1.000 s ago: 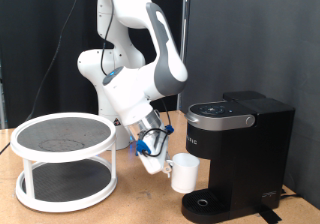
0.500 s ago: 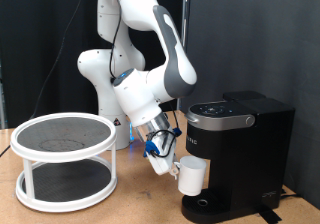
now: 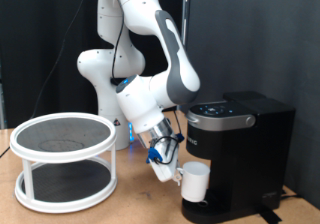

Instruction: Make a cup of coffee with the keurig machine

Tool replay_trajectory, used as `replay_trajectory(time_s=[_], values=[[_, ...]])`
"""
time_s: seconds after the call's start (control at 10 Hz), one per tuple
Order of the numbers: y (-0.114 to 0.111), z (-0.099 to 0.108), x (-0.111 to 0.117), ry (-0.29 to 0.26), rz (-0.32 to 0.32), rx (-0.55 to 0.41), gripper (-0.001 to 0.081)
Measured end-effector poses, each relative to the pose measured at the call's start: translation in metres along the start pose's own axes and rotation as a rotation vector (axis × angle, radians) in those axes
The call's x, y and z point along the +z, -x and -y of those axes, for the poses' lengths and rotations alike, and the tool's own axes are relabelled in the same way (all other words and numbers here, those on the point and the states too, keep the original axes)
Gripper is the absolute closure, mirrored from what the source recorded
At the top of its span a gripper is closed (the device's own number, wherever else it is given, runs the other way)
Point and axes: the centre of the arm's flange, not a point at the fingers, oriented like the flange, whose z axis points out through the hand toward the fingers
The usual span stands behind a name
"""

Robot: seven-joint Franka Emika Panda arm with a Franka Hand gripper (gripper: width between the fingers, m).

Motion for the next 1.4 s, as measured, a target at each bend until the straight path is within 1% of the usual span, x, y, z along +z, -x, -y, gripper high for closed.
replay_trajectory(time_s=[0.5,1.2,1.3,1.4], values=[[-0.002,-0.007,0.010,0.021,-0.009,-0.008,0.0802],[-0.002,-0.006,0.014,0.026,0.002,0.002,0.0802],[-0.002,-0.006,0.014,0.024,0.003,0.003,0.0557],[-0.002,-0.005,0.014,0.023,0.003,0.008,0.0557]])
